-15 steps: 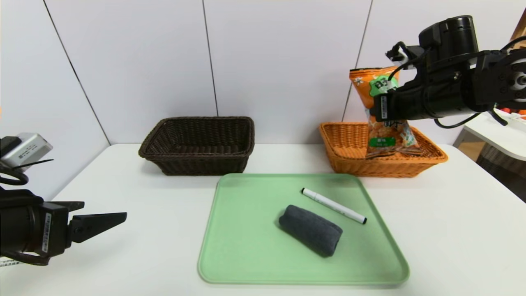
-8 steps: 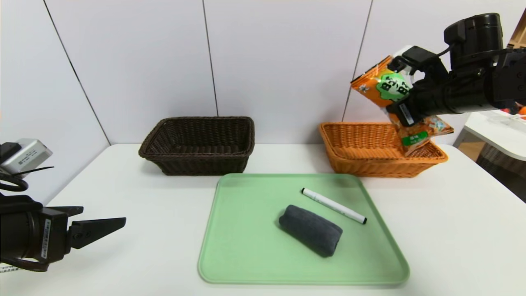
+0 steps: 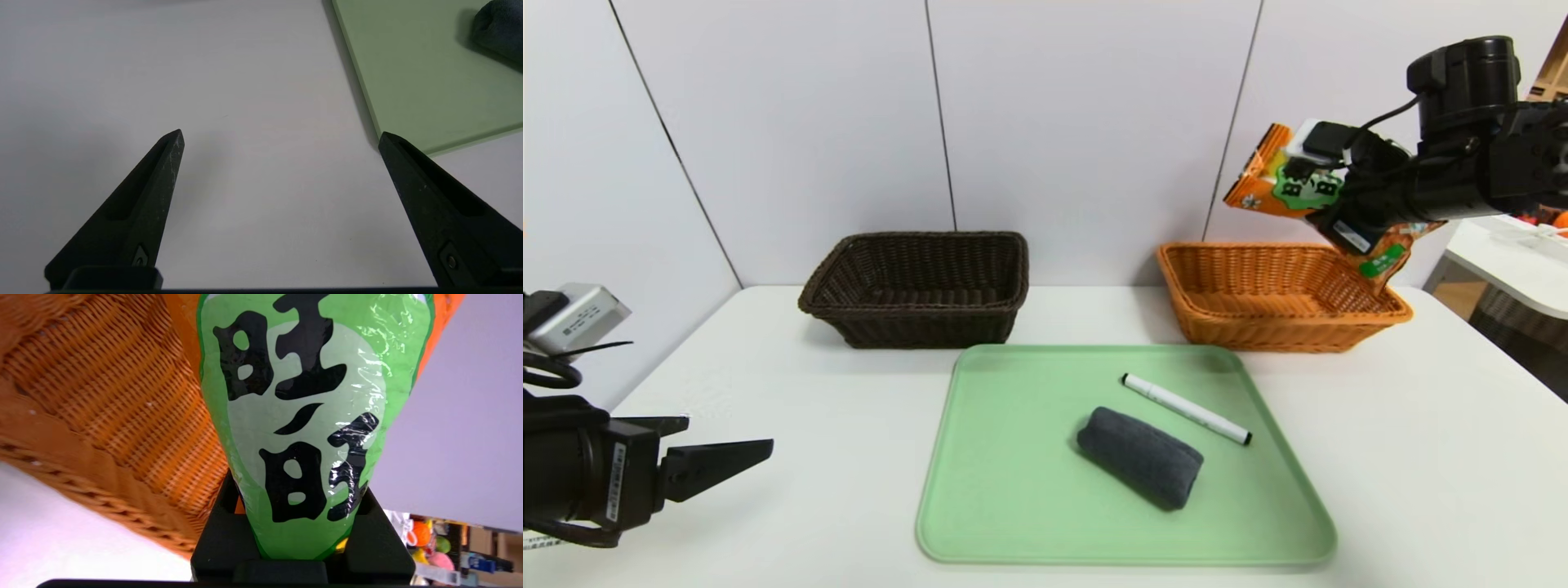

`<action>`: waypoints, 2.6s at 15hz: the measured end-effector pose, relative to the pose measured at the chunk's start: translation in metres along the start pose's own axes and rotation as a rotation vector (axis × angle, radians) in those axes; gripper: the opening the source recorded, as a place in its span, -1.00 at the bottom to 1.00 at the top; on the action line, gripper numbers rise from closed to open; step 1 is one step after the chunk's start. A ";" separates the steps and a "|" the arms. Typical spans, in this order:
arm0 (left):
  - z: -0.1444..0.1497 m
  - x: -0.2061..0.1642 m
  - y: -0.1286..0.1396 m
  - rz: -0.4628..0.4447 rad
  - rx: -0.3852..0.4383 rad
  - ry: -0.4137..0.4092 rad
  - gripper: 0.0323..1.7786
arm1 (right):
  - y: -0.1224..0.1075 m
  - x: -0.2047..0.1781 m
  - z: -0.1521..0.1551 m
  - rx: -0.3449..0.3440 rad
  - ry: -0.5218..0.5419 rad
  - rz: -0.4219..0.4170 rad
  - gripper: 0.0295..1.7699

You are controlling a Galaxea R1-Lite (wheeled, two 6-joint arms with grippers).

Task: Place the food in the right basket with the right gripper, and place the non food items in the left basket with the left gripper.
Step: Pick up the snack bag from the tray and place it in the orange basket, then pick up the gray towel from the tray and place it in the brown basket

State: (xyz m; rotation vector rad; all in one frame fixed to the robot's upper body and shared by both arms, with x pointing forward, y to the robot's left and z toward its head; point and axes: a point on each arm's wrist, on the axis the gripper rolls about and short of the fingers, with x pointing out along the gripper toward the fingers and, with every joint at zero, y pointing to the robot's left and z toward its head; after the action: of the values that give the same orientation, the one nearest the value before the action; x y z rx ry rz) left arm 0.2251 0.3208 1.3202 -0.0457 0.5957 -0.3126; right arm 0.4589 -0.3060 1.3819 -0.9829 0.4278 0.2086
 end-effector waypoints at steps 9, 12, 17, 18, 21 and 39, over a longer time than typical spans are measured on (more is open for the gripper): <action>-0.009 0.004 0.001 0.002 -0.012 0.029 0.90 | 0.012 0.045 -0.004 -0.323 0.025 0.059 -0.56; -0.010 0.003 0.001 0.002 -0.012 0.030 0.90 | 0.021 0.059 -0.009 -0.376 0.026 0.100 -0.56; -0.016 0.004 0.001 0.004 -0.018 0.047 0.90 | 0.034 0.083 -0.017 -0.438 0.045 0.151 -0.56; -0.017 0.004 0.001 0.004 -0.019 0.050 0.90 | 0.036 0.087 -0.018 -0.440 0.047 0.157 -0.56; -0.018 0.004 0.001 0.004 -0.019 0.051 0.90 | 0.039 0.097 -0.019 -0.461 0.049 0.168 -0.56; -0.018 0.005 0.001 0.004 -0.014 0.043 0.90 | 0.031 0.093 -0.012 -0.425 0.033 0.240 0.58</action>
State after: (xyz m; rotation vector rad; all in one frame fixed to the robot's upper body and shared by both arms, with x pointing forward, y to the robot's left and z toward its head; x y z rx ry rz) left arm 0.2191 0.3214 1.3024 -0.0514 0.6401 -0.3065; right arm 0.5285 -0.3011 1.3115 -1.3527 0.5441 0.5156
